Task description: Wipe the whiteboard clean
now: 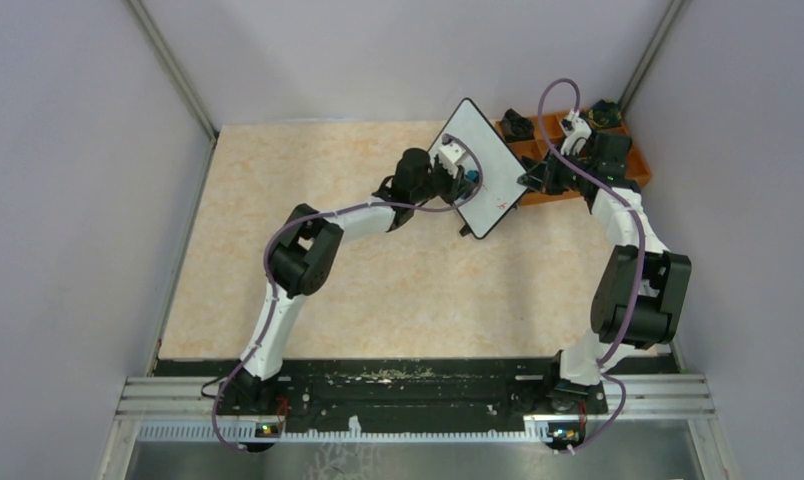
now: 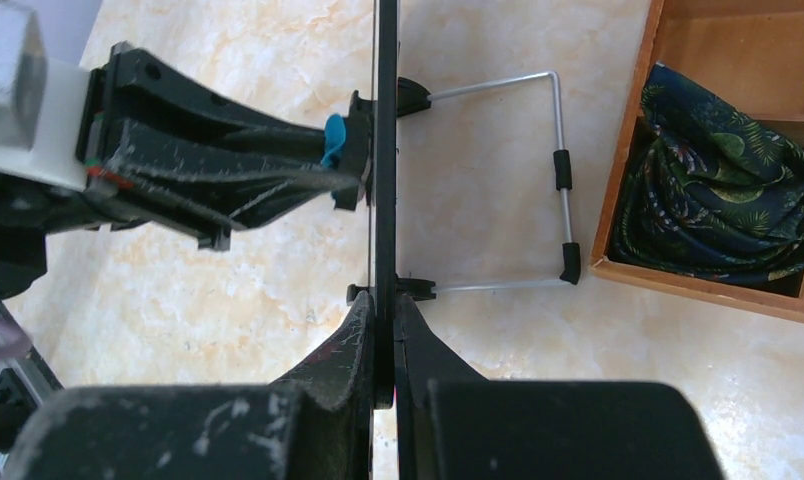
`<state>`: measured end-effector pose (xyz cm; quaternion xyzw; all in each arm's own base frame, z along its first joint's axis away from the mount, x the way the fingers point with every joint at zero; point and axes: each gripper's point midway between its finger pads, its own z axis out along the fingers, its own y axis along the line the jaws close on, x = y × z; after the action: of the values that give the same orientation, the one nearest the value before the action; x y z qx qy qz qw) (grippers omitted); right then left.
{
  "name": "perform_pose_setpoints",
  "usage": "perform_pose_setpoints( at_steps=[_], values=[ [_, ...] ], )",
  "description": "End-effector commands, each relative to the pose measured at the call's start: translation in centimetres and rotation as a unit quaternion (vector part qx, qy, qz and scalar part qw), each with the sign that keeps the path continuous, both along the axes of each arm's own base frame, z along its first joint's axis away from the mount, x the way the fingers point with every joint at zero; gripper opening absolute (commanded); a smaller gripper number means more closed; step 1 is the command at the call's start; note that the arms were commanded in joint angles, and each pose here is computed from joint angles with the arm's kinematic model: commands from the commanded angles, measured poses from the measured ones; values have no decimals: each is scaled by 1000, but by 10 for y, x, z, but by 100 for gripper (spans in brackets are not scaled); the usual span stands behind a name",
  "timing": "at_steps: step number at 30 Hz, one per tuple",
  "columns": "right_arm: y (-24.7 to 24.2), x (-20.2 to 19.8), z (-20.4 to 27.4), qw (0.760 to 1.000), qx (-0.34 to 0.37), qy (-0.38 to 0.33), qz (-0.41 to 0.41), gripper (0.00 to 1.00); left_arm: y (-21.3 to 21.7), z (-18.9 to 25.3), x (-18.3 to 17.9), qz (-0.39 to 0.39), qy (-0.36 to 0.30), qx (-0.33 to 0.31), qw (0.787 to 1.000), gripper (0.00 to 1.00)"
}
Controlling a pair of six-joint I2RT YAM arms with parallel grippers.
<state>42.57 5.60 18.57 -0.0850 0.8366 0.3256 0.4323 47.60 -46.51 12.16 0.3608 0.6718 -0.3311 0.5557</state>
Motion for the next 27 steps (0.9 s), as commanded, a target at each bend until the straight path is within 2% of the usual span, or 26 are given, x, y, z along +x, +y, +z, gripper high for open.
perform_pose_setpoints(
  at_steps=[1,17,23,27],
  values=[
    [36,-21,-8,997,21,20,78,0,-65,13,-95,-127,19,-15,992,2],
    [38,-21,-6,997,19,17,79,0,-74,20,-114,-150,27,-25,988,2],
    [38,-20,-6,997,19,18,78,0,-77,4,-123,-147,38,11,988,1],
    [39,-20,-6,996,20,18,80,0,-76,-4,-132,-152,53,13,987,1]
  ],
)
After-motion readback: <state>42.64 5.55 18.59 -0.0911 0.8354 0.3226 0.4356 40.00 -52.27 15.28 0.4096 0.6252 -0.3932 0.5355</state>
